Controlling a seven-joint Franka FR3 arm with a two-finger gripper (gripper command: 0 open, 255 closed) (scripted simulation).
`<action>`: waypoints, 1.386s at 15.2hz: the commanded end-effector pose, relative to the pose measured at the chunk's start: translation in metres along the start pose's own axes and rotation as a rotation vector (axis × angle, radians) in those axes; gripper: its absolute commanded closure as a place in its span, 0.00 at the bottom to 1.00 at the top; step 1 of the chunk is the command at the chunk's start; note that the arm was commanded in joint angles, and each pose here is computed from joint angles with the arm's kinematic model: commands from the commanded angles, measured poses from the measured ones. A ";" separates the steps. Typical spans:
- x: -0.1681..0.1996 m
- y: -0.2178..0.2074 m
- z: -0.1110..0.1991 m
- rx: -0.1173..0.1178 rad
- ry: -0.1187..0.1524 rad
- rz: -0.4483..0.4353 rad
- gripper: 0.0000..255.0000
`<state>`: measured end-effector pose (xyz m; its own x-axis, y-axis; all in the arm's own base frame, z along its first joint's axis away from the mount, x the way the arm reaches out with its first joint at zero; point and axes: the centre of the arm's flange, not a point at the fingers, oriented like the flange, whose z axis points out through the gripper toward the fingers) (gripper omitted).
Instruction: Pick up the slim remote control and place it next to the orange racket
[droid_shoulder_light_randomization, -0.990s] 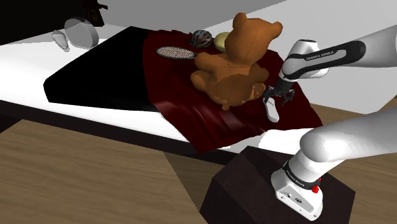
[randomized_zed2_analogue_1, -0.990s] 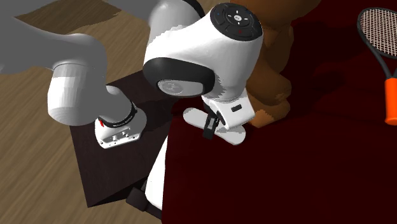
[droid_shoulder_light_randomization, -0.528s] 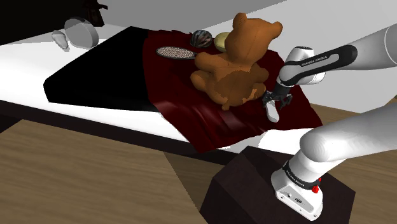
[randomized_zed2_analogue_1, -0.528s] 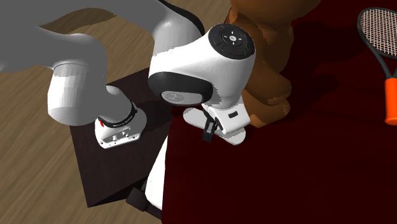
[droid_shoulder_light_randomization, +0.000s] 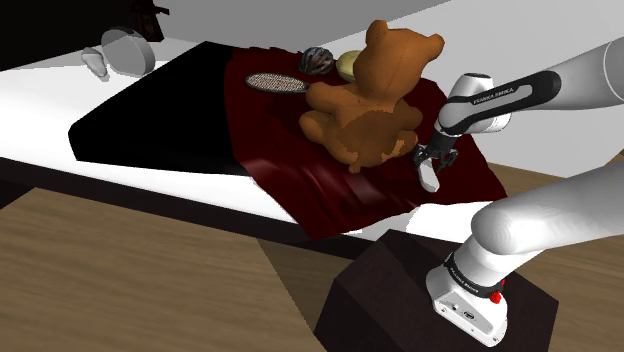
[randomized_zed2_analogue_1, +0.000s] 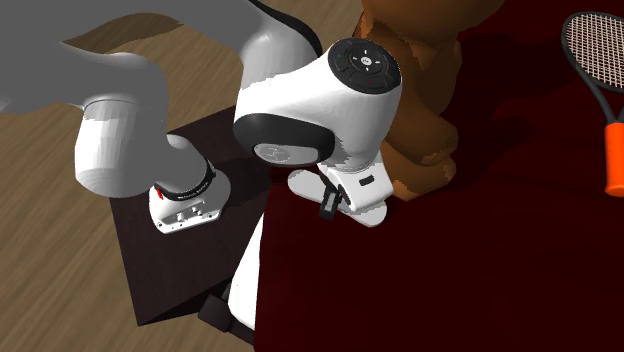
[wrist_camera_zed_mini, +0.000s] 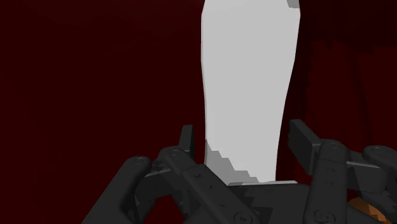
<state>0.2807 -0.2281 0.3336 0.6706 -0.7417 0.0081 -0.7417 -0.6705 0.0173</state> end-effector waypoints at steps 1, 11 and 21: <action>0.000 0.000 0.000 0.000 0.000 0.000 1.00; 0.000 0.000 -0.021 0.000 0.000 0.000 1.00; 0.001 0.001 -0.074 0.000 0.000 0.000 1.00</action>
<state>0.2813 -0.2285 0.4017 0.6706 -0.7418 0.0078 -0.7418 -0.6704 0.0174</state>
